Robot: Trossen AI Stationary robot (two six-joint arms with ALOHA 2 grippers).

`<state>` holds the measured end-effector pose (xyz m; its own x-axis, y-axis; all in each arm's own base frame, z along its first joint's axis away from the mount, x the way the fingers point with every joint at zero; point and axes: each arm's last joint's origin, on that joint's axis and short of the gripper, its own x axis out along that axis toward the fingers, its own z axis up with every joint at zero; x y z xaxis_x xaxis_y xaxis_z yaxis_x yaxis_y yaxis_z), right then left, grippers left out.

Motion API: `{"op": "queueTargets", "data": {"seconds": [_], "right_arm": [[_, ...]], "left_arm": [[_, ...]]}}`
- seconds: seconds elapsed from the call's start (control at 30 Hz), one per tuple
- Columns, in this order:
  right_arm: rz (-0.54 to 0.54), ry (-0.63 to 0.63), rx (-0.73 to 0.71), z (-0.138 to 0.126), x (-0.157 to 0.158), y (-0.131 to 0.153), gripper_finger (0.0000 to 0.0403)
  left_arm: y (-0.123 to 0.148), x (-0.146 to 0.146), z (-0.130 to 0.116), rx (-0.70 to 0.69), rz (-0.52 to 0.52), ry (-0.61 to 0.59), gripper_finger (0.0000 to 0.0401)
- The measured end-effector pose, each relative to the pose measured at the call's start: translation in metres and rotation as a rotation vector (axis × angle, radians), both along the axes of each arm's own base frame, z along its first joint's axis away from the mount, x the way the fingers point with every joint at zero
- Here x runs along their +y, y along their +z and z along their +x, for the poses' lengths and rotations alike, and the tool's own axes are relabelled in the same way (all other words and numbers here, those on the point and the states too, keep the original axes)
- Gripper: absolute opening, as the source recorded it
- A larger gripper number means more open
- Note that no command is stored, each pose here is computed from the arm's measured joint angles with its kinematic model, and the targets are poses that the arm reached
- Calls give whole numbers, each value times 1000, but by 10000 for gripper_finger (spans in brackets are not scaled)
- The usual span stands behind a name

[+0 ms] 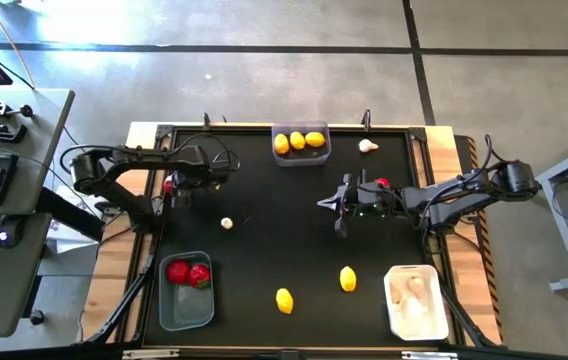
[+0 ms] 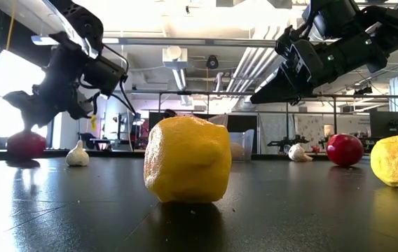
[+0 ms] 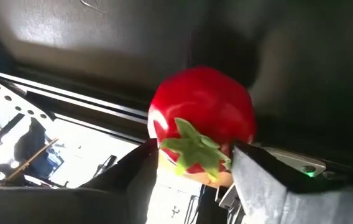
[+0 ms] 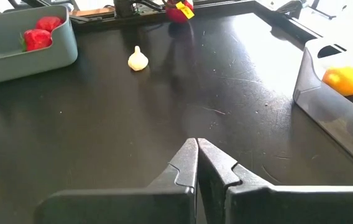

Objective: Sort produce into baskets
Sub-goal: Put the left tomato into the dark green bin

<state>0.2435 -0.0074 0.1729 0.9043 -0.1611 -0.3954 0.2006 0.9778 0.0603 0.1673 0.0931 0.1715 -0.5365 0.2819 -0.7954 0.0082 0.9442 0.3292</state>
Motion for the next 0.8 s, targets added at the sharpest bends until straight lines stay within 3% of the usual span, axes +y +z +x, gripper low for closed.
{"op": "queueTargets", "data": {"seconds": [0.33,0.5,0.8], "right_arm": [[0,0,0,0,0,0,0],[0,0,0,0,0,0,0],[0,0,-1,0,0,0,0]], "left_arm": [[-1,5,-1,-6,10,5,11],[1,5,-2,50,69,-57,2],[7,-3,-1,51,84,-102,0]]}}
